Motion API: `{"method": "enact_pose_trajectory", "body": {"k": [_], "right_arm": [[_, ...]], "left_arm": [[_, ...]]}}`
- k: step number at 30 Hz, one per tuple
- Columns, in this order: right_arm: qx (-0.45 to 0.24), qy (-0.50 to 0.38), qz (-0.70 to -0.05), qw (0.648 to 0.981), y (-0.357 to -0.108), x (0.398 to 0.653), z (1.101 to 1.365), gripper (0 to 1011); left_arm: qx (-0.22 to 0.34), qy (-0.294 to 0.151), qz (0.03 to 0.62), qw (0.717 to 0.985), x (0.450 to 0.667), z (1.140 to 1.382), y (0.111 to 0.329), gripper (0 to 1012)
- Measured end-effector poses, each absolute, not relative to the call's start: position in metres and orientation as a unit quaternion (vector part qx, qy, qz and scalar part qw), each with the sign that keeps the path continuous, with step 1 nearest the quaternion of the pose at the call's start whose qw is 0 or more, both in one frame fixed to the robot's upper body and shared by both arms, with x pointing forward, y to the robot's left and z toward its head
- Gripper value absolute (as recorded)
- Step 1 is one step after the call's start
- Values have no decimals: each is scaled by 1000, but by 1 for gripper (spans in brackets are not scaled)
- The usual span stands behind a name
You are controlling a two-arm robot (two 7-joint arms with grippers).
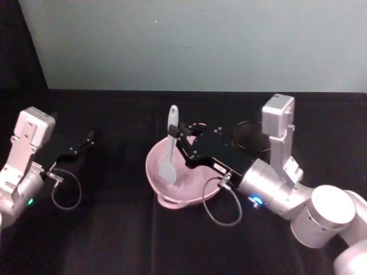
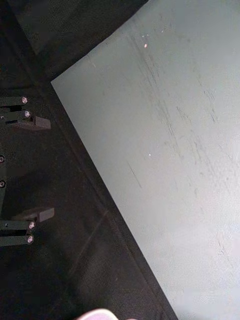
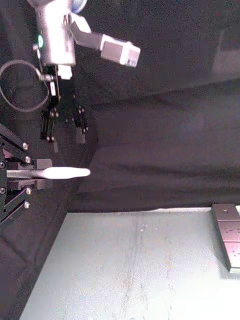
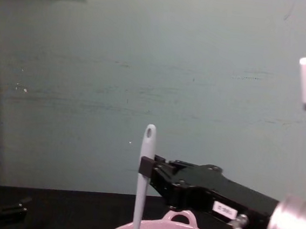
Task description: Use the one hand to pick up the spoon and stir the clear water in the bowl.
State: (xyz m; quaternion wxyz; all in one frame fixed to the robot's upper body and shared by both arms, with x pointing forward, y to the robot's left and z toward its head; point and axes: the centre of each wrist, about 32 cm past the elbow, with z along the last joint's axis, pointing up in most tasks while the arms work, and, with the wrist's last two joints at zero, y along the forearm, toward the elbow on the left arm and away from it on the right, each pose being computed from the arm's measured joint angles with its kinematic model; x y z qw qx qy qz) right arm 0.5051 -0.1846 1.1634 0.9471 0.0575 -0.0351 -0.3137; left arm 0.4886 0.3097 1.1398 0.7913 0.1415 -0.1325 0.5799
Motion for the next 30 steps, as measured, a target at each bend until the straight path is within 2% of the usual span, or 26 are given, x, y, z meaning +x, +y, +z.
{"method": "enact_pose_trajectory", "body": {"k": [7, 15, 23, 30], "right_arm": [[51, -52, -339, 938, -176, 528, 1157, 109], [58, -71, -376, 922, -185, 538, 1156, 109], [50, -77, -394, 915, -207, 532, 1160, 109], [37, -61, -385, 920, -225, 513, 1165, 109]], "left_arm": [[141, -132, 580, 791, 489, 1140, 310, 1011], [141, -132, 580, 791, 489, 1140, 310, 1011], [141, -132, 580, 791, 489, 1140, 310, 1011], [141, -132, 580, 791, 489, 1140, 310, 1011]]}}
